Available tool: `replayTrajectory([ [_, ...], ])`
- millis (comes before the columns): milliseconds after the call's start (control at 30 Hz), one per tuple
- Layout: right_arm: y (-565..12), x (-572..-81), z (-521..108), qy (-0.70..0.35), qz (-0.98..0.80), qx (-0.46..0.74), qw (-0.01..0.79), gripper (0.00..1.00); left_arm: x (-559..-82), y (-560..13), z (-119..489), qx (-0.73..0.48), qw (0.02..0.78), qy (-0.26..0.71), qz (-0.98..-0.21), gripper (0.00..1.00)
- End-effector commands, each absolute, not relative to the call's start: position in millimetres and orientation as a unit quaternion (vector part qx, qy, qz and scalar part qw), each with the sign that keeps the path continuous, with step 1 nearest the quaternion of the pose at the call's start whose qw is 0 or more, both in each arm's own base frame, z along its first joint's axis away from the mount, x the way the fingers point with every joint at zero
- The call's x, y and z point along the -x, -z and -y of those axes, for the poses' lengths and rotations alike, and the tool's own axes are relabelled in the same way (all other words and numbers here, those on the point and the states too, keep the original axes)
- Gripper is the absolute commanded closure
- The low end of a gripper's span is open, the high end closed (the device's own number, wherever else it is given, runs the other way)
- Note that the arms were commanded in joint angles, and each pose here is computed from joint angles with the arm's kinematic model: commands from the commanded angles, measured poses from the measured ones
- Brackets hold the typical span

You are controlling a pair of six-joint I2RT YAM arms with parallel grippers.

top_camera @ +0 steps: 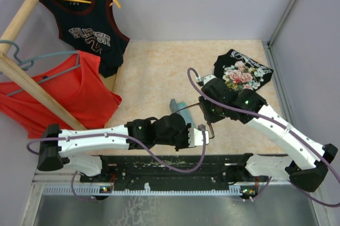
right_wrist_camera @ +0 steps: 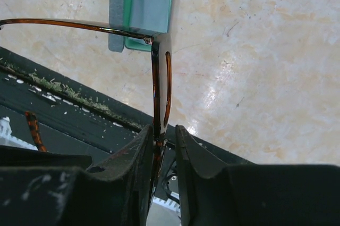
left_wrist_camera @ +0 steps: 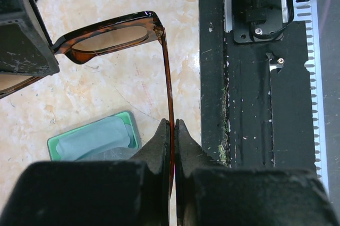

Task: Organize the sunglasses
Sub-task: Fold the sunglasses.

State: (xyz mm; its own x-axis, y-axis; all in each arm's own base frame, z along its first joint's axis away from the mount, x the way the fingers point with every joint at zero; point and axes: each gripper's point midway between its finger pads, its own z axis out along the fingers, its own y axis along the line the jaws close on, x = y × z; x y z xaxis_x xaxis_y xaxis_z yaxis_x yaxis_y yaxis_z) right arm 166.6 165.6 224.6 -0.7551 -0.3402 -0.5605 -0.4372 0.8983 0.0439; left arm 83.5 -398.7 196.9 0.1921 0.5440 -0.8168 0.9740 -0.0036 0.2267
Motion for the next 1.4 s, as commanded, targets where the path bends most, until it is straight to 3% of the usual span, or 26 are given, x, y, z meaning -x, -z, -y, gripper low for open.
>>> replayTrajectory([
  [0, -228, -172, -168, -0.084, -0.927, 0.213, 0.297, 0.77, -79, -218, 407, -0.652, 0.418, 0.284, -0.566, 1.00],
  [467, -225, -171, -167, -0.081, -0.928, 0.215, 0.293, 0.81, -81, -214, 409, -0.655, 0.415, 0.276, -0.568, 1.00],
  [933, -228, -168, -164, -0.079, -0.929, 0.217, 0.289, 0.70, -83, -209, 407, -0.657, 0.412, 0.265, -0.573, 1.00],
  [1367, -225, -166, -163, -0.080, -0.930, 0.218, 0.286, 0.87, -86, -208, 405, -0.651, 0.415, 0.260, -0.580, 1.00],
])
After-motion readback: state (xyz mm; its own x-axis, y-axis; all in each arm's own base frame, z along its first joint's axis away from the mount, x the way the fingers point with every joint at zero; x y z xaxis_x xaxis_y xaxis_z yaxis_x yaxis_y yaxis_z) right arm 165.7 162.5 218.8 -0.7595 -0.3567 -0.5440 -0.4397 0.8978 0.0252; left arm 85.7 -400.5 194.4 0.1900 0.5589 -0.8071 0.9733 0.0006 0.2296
